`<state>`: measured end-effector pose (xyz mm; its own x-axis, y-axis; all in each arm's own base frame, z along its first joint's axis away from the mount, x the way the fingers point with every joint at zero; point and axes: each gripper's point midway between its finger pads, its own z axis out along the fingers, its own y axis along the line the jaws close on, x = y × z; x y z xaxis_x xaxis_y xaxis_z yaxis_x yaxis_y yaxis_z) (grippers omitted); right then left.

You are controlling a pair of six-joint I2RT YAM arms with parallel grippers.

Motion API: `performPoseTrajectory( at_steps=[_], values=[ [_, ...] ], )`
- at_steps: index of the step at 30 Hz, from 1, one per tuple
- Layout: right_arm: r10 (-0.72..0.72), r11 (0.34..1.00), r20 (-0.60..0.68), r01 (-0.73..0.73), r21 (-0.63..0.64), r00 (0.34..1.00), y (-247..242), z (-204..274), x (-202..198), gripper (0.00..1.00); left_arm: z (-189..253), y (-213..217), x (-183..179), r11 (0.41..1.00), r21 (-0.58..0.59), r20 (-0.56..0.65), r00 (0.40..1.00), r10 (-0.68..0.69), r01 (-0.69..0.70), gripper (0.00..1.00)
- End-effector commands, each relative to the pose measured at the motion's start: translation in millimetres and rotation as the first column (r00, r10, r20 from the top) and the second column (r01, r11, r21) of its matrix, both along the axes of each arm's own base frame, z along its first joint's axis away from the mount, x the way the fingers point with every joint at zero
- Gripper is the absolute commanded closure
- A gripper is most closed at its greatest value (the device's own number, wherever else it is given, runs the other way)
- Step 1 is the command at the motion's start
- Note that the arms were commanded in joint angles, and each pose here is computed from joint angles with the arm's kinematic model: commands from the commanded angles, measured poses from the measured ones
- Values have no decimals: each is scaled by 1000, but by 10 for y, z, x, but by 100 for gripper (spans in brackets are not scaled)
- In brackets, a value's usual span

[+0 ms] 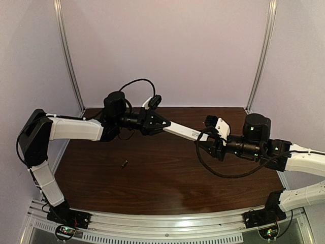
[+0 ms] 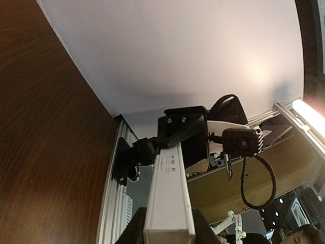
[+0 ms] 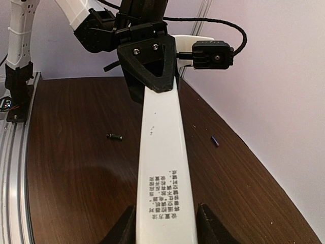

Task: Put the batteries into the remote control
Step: Pass from the left arm to the right, then remove the battery cover from the remote control.

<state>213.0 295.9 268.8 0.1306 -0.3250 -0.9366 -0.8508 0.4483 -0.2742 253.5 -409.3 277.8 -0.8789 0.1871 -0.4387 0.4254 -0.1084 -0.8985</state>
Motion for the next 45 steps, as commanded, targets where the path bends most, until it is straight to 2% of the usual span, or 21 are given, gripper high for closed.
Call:
performPoseTrajectory(
  at_steps=[1,2,4,6,8,13,16,18,20,23,24,27,33,38,45],
  values=[
    [-12,1000,32,12,17,999,3,91,-2,64,133,39,-11,999,-52,18,1000,12,-11,100],
    [-13,1000,28,13,12,1000,5,73,0,63,131,41,-14,998,-58,6,1000,11,-10,100],
    [-12,1000,23,12,1,1000,14,49,-1,52,131,43,-18,998,-64,-11,1000,7,-8,100],
    [-13,1000,21,13,-7,1000,21,28,-5,50,130,46,-20,998,-64,-17,1000,7,-8,100],
    [-16,1000,22,16,-12,1000,26,16,0,56,108,44,-15,998,-58,-25,1000,9,-10,100],
    [-18,1000,30,19,-8,999,27,32,-5,85,89,41,-8,999,-50,-25,1000,13,-14,100],
    [-15,1000,25,15,-6,1000,29,35,-17,96,101,39,-1,998,-52,-18,1000,17,-18,98],
    [-12,1000,22,12,0,1000,30,43,-27,100,109,45,19,998,-54,-11,1000,24,-24,85],
    [-13,1000,18,13,9,1000,25,57,-33,100,111,53,53,998,-47,0,999,32,-32,68],
    [-24,1000,12,24,8,1000,9,51,-23,100,100,74,107,998,-18,26,998,53,-53,56],
    [-27,1000,10,27,6,1000,4,43,-20,100,83,85,133,998,1,45,997,68,-68,55],
    [-33,999,-1,33,8,999,4,21,-11,100,17,96,211,990,78,118,987,106,-116,54],
    [-36,999,-16,36,-2,999,34,-23,15,100,0,133,292,973,146,221,965,142,-177,60],
    [-53,999,-29,53,-14,998,40,-68,52,100,49,141,253,977,142,236,964,123,-160,71],
    [-81,996,-43,79,-38,996,42,-132,111,100,78,154,175,982,135,232,968,96,-130,82]
  ],
)
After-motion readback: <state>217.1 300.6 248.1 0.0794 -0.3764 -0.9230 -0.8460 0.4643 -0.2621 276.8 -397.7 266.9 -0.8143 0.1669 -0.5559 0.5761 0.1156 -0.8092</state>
